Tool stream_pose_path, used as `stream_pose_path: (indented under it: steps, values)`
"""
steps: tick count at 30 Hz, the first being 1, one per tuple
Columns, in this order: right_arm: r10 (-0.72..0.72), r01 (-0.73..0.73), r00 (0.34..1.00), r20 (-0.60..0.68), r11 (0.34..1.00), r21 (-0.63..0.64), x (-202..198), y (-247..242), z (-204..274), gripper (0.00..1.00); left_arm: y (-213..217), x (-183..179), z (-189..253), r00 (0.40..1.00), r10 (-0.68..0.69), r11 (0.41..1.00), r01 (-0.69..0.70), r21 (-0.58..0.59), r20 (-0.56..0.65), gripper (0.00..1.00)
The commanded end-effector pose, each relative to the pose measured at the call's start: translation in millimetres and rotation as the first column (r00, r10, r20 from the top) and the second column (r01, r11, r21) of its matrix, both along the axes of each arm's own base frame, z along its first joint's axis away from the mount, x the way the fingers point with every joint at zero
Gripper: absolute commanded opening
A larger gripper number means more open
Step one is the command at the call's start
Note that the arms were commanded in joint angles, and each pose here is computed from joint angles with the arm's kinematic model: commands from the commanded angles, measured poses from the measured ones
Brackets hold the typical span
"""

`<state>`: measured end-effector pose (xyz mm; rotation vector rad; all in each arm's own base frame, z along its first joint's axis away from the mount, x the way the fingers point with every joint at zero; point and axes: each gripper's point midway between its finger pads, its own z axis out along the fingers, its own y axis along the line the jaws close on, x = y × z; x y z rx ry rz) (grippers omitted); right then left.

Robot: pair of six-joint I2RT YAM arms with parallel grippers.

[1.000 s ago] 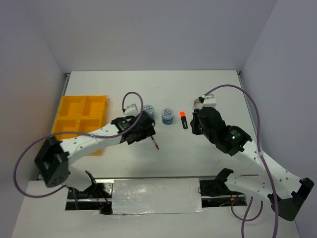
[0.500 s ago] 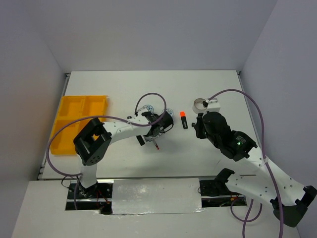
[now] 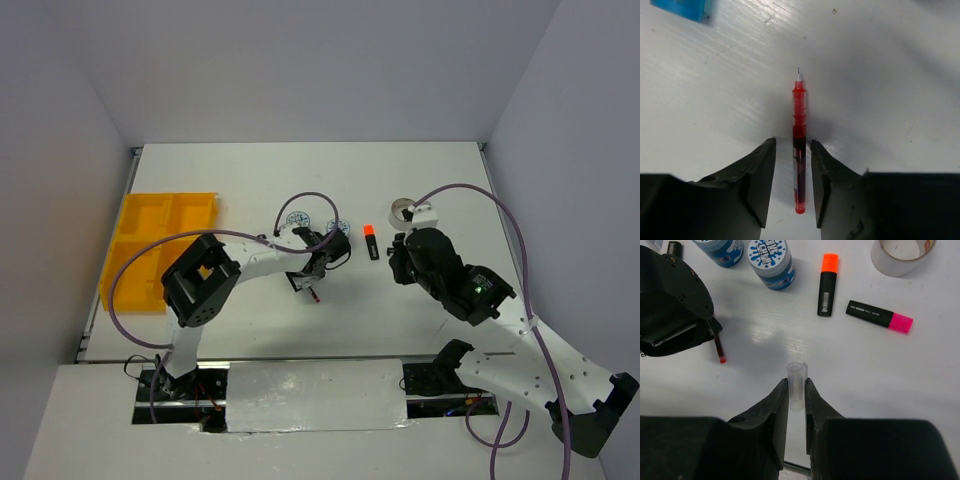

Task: Sort the stationery into containers
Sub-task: Pick up the pen from the center of the board.

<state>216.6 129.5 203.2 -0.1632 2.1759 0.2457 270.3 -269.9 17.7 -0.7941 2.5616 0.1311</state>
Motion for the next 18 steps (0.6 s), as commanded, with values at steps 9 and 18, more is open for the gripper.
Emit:
stream_pose_path:
  steps: [9,18]
  values:
    - [0.126,-0.129,0.991,0.041,0.987,0.1,-4,25,14,0.0,26,-27,-26,0.998,-0.032,0.999,0.029,-0.036,-0.06,0.0]
    - [0.018,-0.06,0.994,0.106,0.914,0.402,5,48,20,0.0,-37,-42,59,0.707,-0.538,0.727,0.665,-0.172,0.459,0.0]
